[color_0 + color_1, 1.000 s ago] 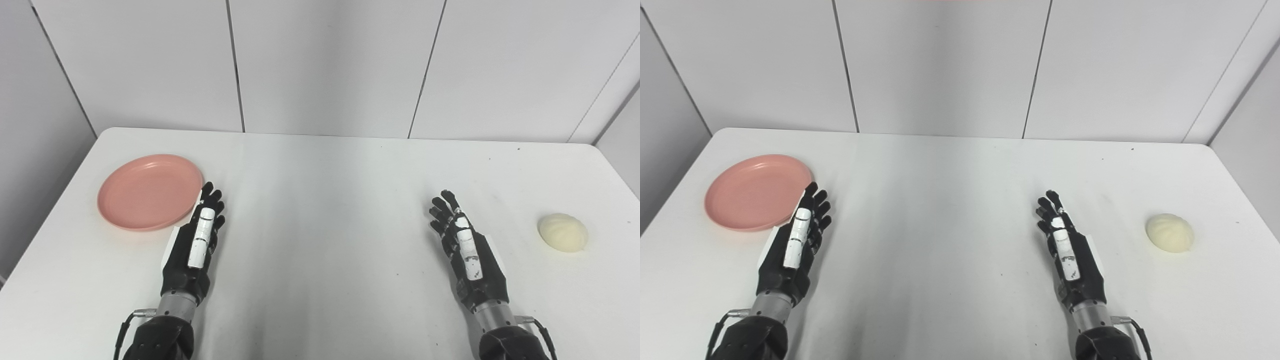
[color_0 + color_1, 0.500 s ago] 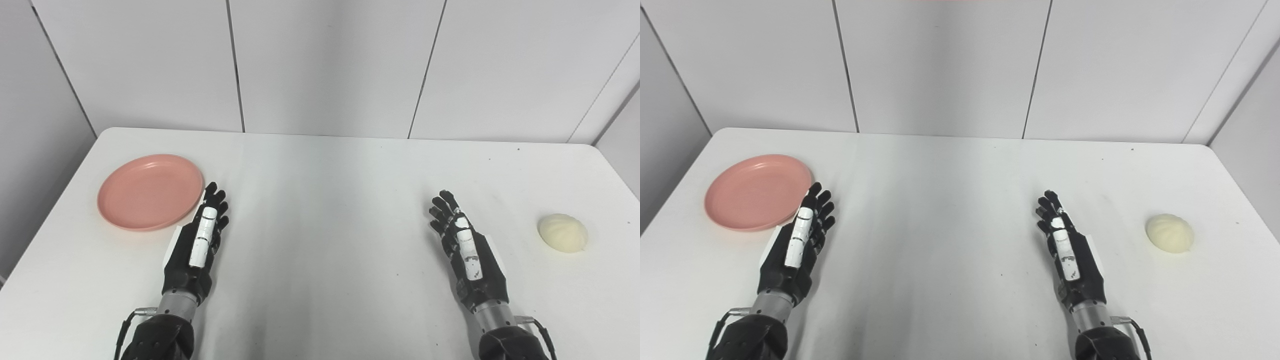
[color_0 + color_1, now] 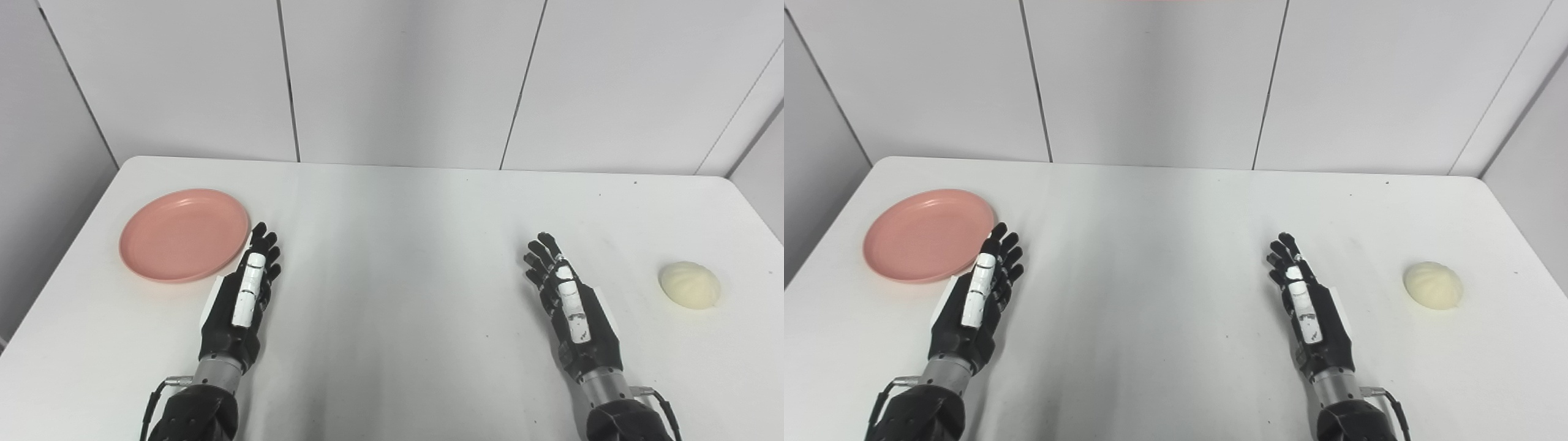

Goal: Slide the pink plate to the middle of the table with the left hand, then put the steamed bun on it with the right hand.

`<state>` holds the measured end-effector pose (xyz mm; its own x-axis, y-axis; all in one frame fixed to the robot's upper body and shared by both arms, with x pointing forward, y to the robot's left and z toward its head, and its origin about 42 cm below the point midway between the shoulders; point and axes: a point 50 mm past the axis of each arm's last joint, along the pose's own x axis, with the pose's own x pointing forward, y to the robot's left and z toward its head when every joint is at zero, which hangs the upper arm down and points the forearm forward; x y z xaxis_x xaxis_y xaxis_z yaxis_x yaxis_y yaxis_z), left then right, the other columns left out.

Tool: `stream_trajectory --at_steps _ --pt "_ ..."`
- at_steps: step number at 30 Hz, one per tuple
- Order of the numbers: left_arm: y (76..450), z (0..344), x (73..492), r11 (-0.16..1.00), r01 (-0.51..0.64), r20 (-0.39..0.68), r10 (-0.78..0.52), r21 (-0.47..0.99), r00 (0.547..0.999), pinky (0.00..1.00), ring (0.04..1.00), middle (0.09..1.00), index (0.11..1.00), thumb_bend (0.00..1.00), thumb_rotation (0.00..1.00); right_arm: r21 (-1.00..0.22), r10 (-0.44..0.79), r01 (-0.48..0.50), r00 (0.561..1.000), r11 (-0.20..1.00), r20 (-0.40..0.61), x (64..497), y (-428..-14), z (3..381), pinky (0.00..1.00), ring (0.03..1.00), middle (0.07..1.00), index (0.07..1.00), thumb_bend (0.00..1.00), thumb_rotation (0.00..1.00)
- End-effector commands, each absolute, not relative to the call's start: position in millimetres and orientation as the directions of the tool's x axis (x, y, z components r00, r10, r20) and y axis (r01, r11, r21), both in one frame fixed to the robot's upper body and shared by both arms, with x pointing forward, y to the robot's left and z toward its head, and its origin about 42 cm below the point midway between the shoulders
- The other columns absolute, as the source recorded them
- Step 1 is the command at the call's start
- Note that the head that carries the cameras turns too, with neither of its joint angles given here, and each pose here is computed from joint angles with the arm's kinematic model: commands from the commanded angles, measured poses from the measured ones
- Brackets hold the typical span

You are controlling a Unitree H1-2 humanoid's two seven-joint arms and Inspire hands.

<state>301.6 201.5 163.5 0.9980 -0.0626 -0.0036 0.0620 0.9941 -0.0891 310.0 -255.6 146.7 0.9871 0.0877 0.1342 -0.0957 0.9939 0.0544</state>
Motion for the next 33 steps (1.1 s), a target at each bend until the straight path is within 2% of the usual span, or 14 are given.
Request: stream_trajectory --at_steps 1,25,33 --pt "198.8 182.0 308.4 0.993 0.086 0.075 -0.08 -0.079 0.994 1.0 1.0 1.0 1.0 0.73 0.93 0.044 0.107 -0.119 0.972 0.992 0.21 314.5 -254.6 164.2 0.97 0.93 0.936 0.944 0.91 0.89" --pt "199.2 180.3 308.0 0.994 0.081 0.061 -0.077 -0.078 0.995 1.0 0.997 1.0 1.0 0.7 0.93 0.042 0.121 -0.132 0.972 0.99 0.201 314.6 -255.8 162.6 0.97 0.933 0.933 0.948 0.91 0.89" --pt "189.9 168.8 312.2 0.993 0.086 0.046 -0.083 -0.079 0.996 1.0 0.996 1.0 1.0 0.72 0.93 0.035 0.12 -0.129 0.974 0.991 0.194 317.1 -265.3 150.7 0.97 0.931 0.928 0.946 0.89 0.9"
